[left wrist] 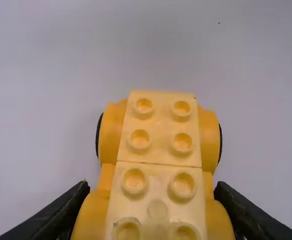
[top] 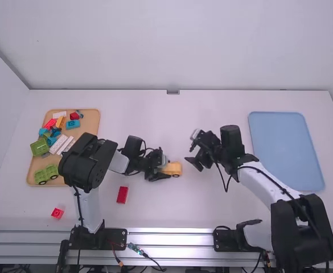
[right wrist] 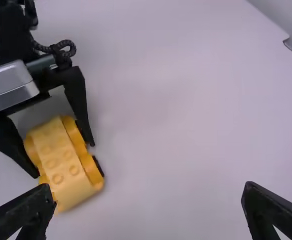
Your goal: Assemble lego blocks to make yellow taxi
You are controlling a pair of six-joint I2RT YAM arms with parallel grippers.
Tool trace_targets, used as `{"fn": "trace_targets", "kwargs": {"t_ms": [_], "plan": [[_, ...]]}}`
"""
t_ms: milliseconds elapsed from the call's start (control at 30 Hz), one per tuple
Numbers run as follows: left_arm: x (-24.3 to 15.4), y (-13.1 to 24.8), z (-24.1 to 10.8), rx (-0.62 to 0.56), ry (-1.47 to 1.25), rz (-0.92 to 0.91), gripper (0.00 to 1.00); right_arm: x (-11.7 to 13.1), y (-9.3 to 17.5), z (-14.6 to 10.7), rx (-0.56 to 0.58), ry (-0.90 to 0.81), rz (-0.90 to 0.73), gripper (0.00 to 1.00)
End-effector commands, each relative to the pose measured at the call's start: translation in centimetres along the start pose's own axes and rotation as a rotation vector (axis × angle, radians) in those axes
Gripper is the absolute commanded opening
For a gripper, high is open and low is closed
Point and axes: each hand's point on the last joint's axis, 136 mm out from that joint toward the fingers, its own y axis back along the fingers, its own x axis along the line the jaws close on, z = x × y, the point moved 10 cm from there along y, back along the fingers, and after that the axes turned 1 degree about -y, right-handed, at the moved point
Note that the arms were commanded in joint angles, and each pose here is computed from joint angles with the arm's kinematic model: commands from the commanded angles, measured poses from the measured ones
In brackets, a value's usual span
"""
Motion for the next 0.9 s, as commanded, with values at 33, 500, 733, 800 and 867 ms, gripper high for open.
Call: {"fn": "trace_targets", "kwargs": {"t_ms": [33,500,733,800,867], "plan": [[0.6,-0.4,0.0,0.028,0.017,-0.013,0.77,-0.1,0.6,0.5,-0.001,-0.002,-0.037,0.99],[1.8,2.1,3.4,0.257,0.116,-0.119,0.99,-0.2,0.6,0.6,-0.011,0.008,-0.043,0.99],[3.0,4.3,6.7,0.459,0.181,-0.135,0.99,-0.2,0.6,0.6,-0.012,0.009,-0.043,0.99],[3.8,5.1,8.2,0.511,0.228,-0.116,0.99,-0.3,0.6,0.7,-0.013,0.011,-0.044,0.99],[4.3,5.7,9.3,0.537,0.276,-0.096,0.99,-0.3,0.6,0.7,-0.013,0.011,-0.044,0.99]]}}
